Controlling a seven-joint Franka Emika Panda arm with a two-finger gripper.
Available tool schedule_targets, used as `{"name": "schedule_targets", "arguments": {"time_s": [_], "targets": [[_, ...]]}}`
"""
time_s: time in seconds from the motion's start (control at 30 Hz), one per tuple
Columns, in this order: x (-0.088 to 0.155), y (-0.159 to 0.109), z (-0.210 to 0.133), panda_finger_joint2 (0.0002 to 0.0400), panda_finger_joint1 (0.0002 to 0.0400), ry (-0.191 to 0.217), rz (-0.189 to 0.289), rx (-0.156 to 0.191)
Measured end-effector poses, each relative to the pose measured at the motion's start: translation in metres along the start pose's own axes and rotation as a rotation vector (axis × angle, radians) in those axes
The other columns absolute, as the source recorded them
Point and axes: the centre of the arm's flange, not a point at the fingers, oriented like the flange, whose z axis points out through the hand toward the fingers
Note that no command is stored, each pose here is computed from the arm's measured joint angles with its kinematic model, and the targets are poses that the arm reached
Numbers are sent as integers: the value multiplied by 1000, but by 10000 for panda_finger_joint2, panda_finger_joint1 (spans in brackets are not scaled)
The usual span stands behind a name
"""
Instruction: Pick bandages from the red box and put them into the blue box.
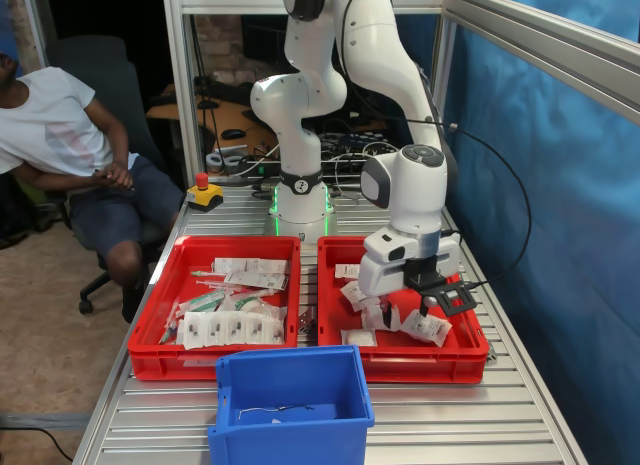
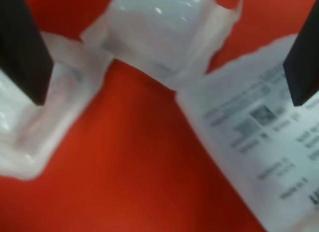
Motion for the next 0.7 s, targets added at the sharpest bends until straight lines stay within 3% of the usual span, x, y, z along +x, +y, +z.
{"name": "schedule_targets", "arguments": {"time_s": [0.7], "targets": [[-38,-33,26,400,400,-16,-75,1]]}}
